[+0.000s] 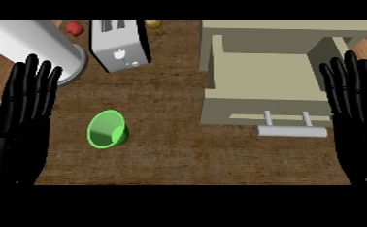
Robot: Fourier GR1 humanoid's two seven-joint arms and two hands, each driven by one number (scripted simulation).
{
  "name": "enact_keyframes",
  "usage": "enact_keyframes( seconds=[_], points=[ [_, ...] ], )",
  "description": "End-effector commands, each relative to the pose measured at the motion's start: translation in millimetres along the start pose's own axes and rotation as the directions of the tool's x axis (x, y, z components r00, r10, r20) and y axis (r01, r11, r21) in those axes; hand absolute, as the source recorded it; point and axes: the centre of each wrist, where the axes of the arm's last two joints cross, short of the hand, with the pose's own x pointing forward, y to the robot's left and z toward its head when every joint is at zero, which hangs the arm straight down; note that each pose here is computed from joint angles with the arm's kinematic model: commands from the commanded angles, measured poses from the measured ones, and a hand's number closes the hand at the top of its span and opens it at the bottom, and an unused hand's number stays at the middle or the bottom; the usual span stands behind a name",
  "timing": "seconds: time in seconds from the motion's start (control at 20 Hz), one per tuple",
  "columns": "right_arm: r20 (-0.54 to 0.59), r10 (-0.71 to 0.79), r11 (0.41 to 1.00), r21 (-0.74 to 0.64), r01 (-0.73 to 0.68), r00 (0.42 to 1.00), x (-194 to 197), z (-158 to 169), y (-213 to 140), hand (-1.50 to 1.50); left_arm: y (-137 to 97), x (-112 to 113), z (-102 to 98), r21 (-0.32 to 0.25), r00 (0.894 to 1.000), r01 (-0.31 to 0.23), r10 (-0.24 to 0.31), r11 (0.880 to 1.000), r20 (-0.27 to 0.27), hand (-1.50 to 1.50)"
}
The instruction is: Pick up the cup, place it into the drawer and close the drawer
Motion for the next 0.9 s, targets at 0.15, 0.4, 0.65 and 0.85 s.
enact_keyframes(
  seconds=[0.15,0.4,0.65,0.85],
  points=[
    [0.003,0.014,0.999,-0.042,-0.014,1.0,6,-4,0,-1.5,37,-4,7,-0.248,0.989,-0.139,0.149,0.959,0.019,-1.5],
    [-0.162,-0.008,0.993,0.112,0.026,0.987,-12,-3,0,-1.5,48,-32,18,-0.196,0.913,-0.372,0.32,0.907,-0.254,-1.5],
    [-0.169,-0.013,0.993,0.112,0.032,0.985,-5,-19,-7,-1.5,81,-50,24,-0.188,0.894,-0.404,0.343,0.895,-0.287,-1.5],
    [-0.16,-0.021,0.992,0.118,0.04,0.987,-27,-29,-11,-1.5,84,-69,11,-0.179,0.895,-0.365,0.29,0.914,-0.34,-1.5]
  ],
)
